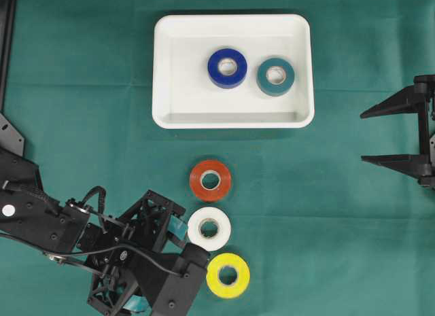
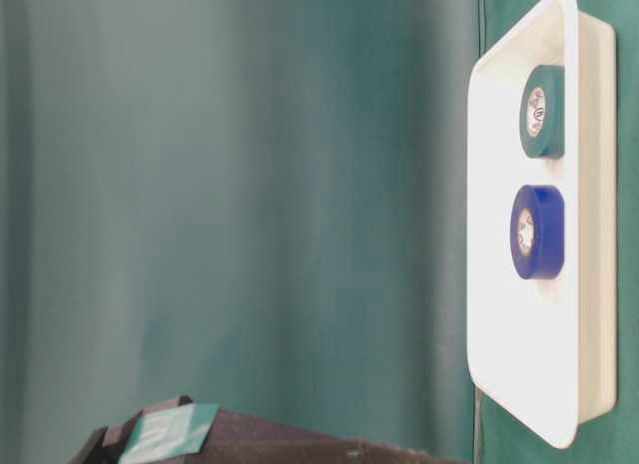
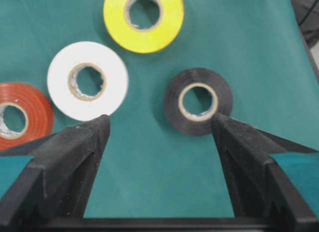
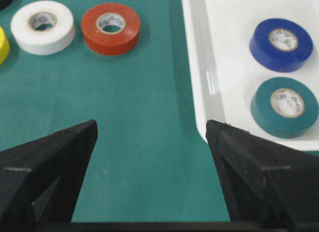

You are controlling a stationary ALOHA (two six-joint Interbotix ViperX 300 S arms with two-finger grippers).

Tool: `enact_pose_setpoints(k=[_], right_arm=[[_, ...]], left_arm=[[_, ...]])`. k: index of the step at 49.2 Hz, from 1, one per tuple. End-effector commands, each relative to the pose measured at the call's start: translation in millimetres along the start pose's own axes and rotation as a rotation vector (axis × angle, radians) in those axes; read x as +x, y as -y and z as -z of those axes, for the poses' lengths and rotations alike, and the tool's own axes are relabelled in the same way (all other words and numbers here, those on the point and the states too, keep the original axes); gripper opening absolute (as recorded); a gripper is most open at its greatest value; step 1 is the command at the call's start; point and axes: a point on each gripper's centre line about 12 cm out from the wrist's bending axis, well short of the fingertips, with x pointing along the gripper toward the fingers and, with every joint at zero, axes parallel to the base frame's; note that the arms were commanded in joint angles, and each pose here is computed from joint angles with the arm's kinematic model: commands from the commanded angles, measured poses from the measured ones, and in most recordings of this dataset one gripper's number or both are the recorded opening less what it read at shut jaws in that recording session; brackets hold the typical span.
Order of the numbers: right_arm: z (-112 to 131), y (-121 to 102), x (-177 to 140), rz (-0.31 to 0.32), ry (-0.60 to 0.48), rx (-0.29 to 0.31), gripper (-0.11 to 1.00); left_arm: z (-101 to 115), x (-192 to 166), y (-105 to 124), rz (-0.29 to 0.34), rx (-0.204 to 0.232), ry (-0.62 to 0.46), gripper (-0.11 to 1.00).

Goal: Pick up the tape from a random location and place it into the white case.
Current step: 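Lower the left gripper into the black roll's core and close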

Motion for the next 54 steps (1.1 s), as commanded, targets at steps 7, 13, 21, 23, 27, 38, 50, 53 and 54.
enact_pose_setpoints(k=[7, 13, 21, 23, 27, 38, 50, 53, 54], right_arm=[[-10, -2, -1, -0.005, 0.024, 0.002, 0.87], [-10, -2, 0, -0.004, 0.023, 0.001, 0.87], [-10, -2, 0, -0.004, 0.022, 0.002, 0.87], [-10, -1, 0, -0.004, 0.021, 0.002, 0.87], [-10, -2, 0, -0.004, 0.022, 0.002, 0.87], [-10, -1, 0, -0.004, 0.021, 0.002, 0.87], [-9, -1, 0, -0.003, 0.018, 0.001, 0.87], [-9, -1, 0, -0.003, 0.017, 0.001, 0.87], [-9, -1, 0, -0.004, 0.018, 0.001, 0.87]], left_arm=[[-9, -10, 0, -0.005, 0.005, 0.041, 0.8], [-9, -10, 0, -0.003, 0.004, 0.041, 0.8], [-7, -6, 0, -0.004, 0.005, 0.032, 0.8], [-7, -4, 0, -0.004, 0.005, 0.029, 0.8], [-6, 2, 0, -0.003, 0.005, 0.02, 0.8], [2, 29, 1, 0.0, 0.005, -0.017, 0.8], [19, 63, 2, 0.003, 0.006, -0.054, 0.8], [22, 69, 2, 0.003, 0.003, -0.046, 0.8], [22, 70, 2, 0.003, 0.001, -0.044, 0.8]])
